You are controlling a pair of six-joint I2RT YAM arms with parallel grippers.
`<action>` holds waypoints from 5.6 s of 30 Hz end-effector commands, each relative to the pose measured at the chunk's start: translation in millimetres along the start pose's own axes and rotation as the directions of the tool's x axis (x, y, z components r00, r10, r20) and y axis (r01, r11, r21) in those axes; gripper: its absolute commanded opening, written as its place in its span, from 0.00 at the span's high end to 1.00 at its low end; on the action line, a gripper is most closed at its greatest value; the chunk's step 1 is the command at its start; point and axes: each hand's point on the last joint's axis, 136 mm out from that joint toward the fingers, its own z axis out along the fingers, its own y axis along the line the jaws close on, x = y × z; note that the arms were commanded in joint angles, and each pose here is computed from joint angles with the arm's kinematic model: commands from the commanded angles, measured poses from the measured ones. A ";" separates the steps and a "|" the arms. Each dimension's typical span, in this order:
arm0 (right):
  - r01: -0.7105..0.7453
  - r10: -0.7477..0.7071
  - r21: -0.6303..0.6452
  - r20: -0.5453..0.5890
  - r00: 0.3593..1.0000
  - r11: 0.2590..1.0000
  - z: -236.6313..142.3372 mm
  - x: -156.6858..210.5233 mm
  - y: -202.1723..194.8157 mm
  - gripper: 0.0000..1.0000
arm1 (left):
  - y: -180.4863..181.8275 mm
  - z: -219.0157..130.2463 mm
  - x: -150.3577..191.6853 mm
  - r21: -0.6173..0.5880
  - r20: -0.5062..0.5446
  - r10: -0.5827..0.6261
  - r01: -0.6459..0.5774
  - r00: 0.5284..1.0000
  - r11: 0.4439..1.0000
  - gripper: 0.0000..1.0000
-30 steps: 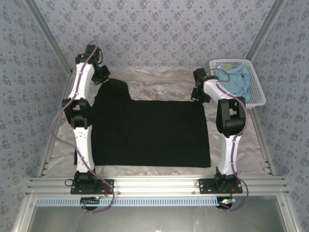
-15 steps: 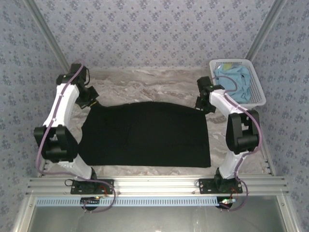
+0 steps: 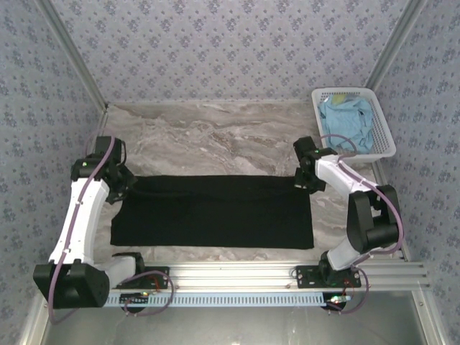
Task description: Fold and stack the t-shirts
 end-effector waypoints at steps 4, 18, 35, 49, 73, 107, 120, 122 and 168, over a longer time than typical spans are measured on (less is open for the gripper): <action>-0.010 0.011 0.065 -0.024 1.000 0.998 -5.4 18.8 -15.8 1.00 | 33.3 6.6 18.7 -0.092 0.015 -0.036 0.038 0.999 0.995 1.00; 0.013 -0.010 0.138 -0.023 1.000 0.990 -19.0 36.6 -31.3 1.00 | 67.0 -15.6 15.8 -0.189 0.124 -0.064 0.087 0.990 0.978 1.00; 0.028 -0.012 0.161 -0.100 0.995 0.986 1.1 69.0 -32.0 1.00 | 80.0 22.1 59.2 -0.234 0.025 -0.152 0.153 0.988 0.960 1.00; 0.006 0.015 0.160 -0.129 0.991 0.987 -0.4 81.4 -30.8 0.98 | 93.2 17.0 58.4 -0.272 0.078 -0.188 0.202 0.979 0.941 1.00; -0.041 0.043 0.045 -0.038 0.998 0.998 -16.8 50.7 -7.5 0.84 | 90.3 20.3 81.2 -0.223 0.023 -0.340 0.336 0.940 0.915 0.68; -0.010 0.017 0.033 -0.193 0.981 0.999 52.1 1.7 19.6 0.79 | -11.3 192.0 -63.4 0.021 -0.246 -0.204 0.216 0.948 0.976 0.85; -0.010 0.024 0.072 -0.201 0.979 0.997 62.1 -32.4 18.0 0.81 | -36.5 197.4 -67.4 0.072 -0.311 -0.144 0.175 0.939 0.982 0.94; -0.004 0.019 0.075 -0.194 0.981 0.997 64.9 -46.0 18.6 0.81 | -51.8 196.5 -70.1 0.100 -0.309 -0.111 0.149 0.945 0.984 0.92; 0.248 -0.180 -0.684 0.171 0.969 0.686 -120.1 -8.4 159.7 0.50 | -99.7 121.2 92.4 0.321 -0.309 0.477 -0.382 0.823 0.867 0.92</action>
